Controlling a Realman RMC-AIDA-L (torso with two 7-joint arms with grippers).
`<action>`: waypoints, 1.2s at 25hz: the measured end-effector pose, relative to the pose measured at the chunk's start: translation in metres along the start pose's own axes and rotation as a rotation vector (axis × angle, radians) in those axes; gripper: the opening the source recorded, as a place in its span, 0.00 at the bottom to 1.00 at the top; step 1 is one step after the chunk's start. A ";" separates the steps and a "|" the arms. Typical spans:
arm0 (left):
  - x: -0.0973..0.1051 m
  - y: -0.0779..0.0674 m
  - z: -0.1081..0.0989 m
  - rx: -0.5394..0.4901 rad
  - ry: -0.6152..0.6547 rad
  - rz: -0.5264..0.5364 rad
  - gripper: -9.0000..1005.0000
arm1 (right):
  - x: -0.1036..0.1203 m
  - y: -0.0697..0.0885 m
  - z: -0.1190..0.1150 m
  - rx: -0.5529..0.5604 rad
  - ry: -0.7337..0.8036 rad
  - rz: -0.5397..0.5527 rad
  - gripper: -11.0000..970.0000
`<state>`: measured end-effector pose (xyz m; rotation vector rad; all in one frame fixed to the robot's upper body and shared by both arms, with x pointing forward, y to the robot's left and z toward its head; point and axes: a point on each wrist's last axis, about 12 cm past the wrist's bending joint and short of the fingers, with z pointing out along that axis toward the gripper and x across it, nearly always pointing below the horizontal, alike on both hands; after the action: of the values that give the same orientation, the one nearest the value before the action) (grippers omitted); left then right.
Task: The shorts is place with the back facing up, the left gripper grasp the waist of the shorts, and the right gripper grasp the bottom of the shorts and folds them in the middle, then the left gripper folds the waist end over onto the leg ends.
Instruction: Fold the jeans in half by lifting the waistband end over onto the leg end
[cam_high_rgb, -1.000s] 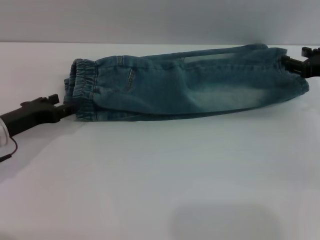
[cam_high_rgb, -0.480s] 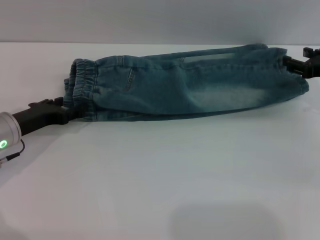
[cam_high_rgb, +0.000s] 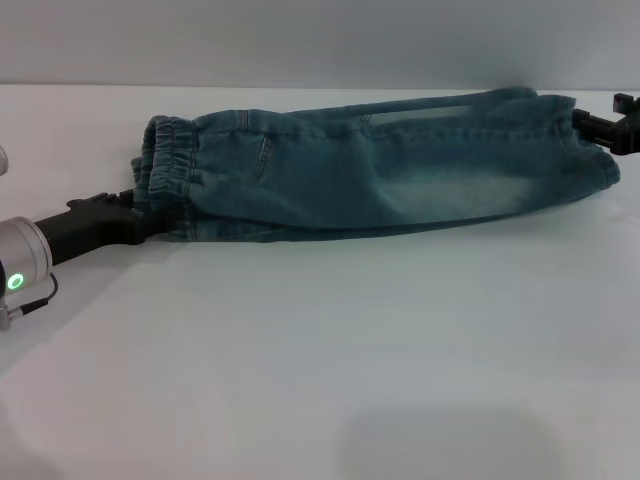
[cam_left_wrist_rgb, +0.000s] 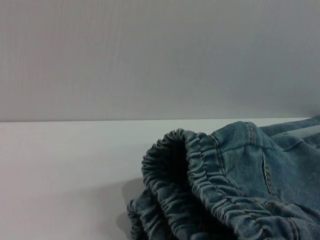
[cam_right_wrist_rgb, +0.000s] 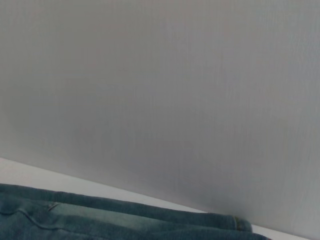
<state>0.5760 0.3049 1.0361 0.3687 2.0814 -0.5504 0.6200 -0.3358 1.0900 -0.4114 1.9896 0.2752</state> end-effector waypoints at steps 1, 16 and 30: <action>0.000 0.000 0.000 0.000 0.000 0.000 0.72 | 0.000 0.000 0.000 0.000 0.000 0.000 0.68; 0.003 0.001 -0.001 -0.013 0.006 0.004 0.25 | 0.001 0.000 0.000 0.002 0.001 0.000 0.68; 0.002 -0.002 -0.002 0.011 -0.006 0.022 0.12 | 0.003 0.000 -0.001 0.003 0.004 0.004 0.68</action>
<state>0.5725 0.3047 1.0357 0.3953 2.0673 -0.5495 0.6181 -0.3369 1.0881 -0.4061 1.9946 0.2738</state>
